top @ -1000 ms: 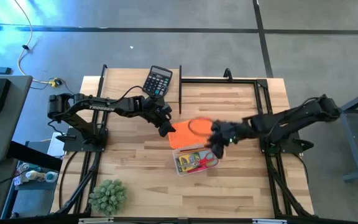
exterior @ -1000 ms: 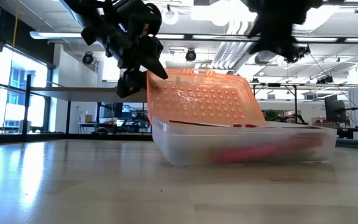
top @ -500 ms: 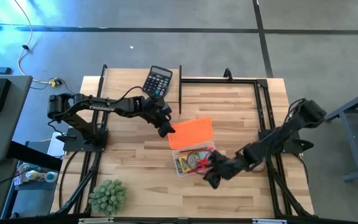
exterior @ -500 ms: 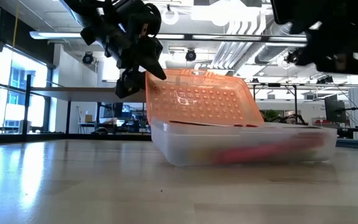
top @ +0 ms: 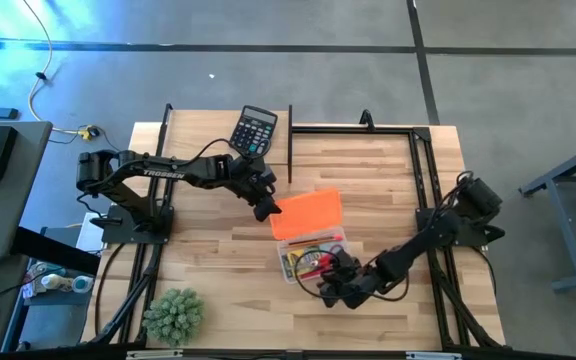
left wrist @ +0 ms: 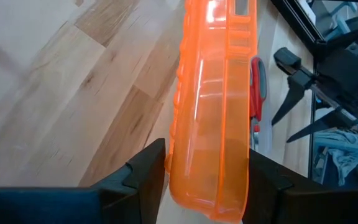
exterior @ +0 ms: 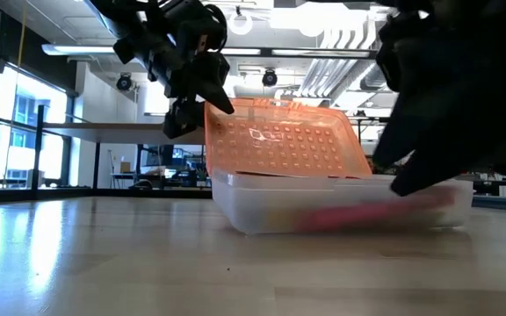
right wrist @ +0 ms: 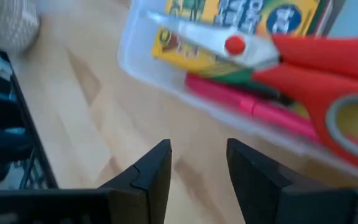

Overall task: Pack school essentials
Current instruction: Close the supply box

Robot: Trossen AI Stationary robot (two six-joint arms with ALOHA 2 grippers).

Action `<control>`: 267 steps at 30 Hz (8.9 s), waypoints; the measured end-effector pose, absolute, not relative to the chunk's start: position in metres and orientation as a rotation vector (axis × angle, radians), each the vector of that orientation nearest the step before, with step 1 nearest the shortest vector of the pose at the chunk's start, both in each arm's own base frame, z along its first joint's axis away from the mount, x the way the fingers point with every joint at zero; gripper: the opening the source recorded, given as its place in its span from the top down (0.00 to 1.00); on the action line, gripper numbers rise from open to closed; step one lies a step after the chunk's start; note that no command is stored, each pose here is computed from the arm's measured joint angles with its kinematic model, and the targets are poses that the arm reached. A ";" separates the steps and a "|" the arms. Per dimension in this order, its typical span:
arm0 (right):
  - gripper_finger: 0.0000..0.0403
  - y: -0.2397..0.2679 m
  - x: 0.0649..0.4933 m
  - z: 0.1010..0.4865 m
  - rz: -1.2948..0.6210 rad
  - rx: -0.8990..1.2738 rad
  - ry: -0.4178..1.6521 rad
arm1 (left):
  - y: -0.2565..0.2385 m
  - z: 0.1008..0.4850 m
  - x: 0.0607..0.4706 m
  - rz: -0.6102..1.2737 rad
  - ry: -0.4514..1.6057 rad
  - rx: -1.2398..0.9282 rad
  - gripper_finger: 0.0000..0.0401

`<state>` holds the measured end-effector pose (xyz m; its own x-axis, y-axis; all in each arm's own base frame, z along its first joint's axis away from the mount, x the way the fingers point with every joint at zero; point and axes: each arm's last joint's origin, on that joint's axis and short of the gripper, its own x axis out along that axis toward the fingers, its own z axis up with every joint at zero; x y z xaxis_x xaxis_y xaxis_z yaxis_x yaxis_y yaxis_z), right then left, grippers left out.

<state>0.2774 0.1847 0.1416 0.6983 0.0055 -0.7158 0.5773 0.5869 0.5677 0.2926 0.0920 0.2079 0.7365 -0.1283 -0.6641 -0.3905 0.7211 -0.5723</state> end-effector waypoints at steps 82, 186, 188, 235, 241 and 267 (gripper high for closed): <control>0.64 0.127 0.316 0.131 -0.507 0.978 0.655 | 0.080 0.240 0.298 0.144 0.965 -0.461 0.39; 0.64 -0.013 0.263 0.186 -0.815 0.729 1.051 | -0.024 0.173 0.331 0.605 1.344 -0.687 0.39; 0.64 -0.013 0.267 0.183 -0.775 0.723 1.065 | -0.023 0.169 0.334 0.613 1.329 -0.707 0.39; 0.64 0.041 0.263 0.177 -0.754 0.932 1.138 | 0.038 0.162 0.335 0.568 1.366 -0.706 0.39; 0.64 0.039 0.256 0.186 -0.775 0.913 1.123 | 0.038 0.166 0.331 0.573 1.385 -0.687 0.39; 0.95 0.039 0.289 0.289 -0.566 0.695 0.715 | 0.013 0.309 0.321 0.296 0.716 -0.451 0.69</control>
<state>0.2888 0.0386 0.2890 0.6282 -0.2273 -0.7441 0.6720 0.6405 0.3717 0.3207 0.0128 0.3086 0.7195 0.1073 -0.6861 -0.4088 0.8641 -0.2936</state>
